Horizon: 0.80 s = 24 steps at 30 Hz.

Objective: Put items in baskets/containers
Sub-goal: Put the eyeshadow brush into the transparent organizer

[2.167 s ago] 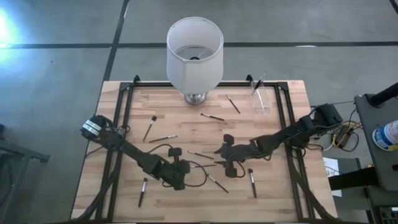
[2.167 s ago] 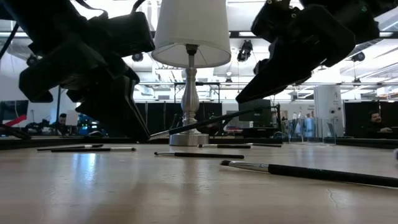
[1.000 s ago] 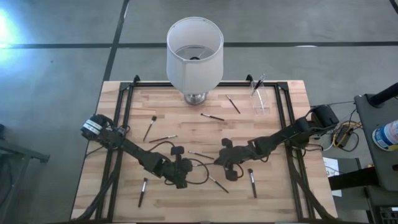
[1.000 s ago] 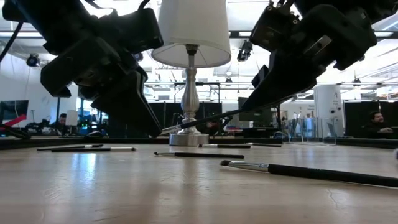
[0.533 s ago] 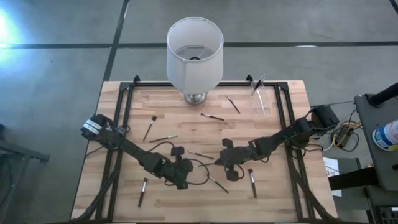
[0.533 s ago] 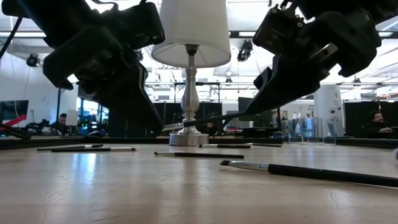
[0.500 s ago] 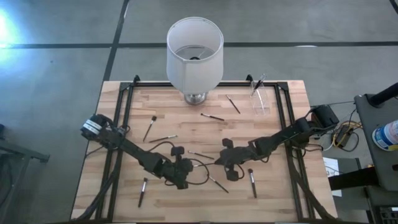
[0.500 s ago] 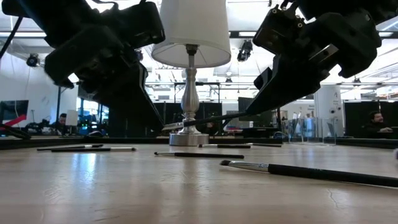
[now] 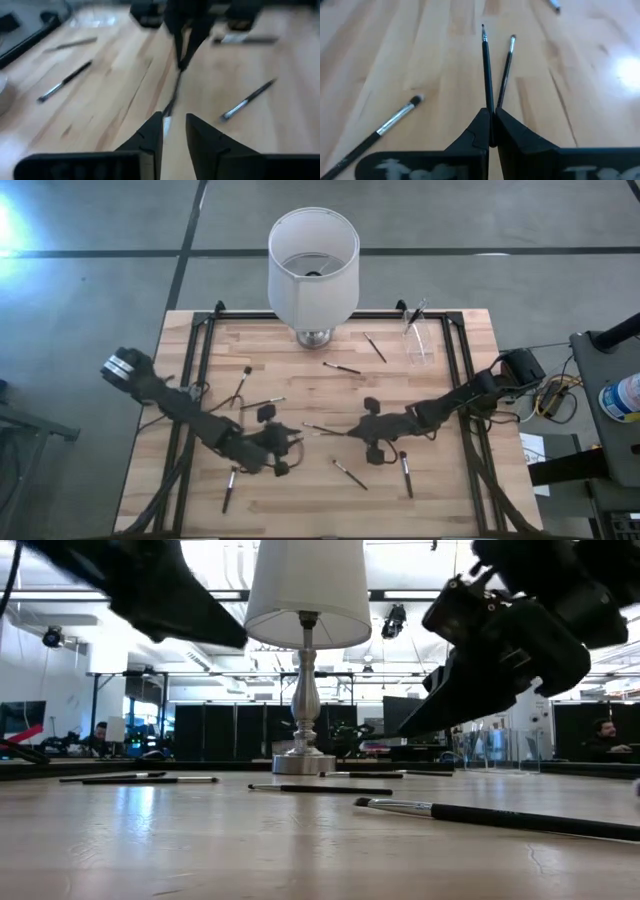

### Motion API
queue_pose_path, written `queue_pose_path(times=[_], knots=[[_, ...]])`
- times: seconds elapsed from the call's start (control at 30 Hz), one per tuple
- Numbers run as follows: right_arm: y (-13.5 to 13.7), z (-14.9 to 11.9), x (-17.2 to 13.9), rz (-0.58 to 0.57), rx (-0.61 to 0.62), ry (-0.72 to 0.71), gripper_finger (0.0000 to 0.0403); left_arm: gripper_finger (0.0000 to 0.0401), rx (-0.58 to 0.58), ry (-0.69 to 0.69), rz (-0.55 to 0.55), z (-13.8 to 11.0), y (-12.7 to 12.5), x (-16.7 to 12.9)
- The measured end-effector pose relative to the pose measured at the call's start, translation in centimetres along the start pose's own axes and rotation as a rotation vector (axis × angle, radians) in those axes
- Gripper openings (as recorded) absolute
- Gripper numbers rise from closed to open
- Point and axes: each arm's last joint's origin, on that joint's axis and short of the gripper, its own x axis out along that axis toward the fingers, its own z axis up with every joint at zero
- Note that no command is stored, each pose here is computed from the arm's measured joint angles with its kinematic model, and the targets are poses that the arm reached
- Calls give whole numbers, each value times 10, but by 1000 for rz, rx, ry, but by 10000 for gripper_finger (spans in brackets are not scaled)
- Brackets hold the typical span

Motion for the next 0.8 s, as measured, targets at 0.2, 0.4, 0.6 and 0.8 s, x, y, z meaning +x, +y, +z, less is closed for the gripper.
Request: queue_pose_path(times=[0.2, 0.4, 0.6, 0.8], knots=[[-9, -7, -10, -11, 64, -223, 11, 74, -161, -334, -129, -35, 36, -15], [-24, 8, -18, -82, 104, -457, 11, 38, -249, -581, -214, -43, 77, -22], [-36, 31, -23, -112, 139, -639, 12, 5, -190, -672, -310, -17, 83, -8], [-26, 58, -26, -100, 85, -763, 12, 18, -196, -724, -299, 13, 74, 0]])
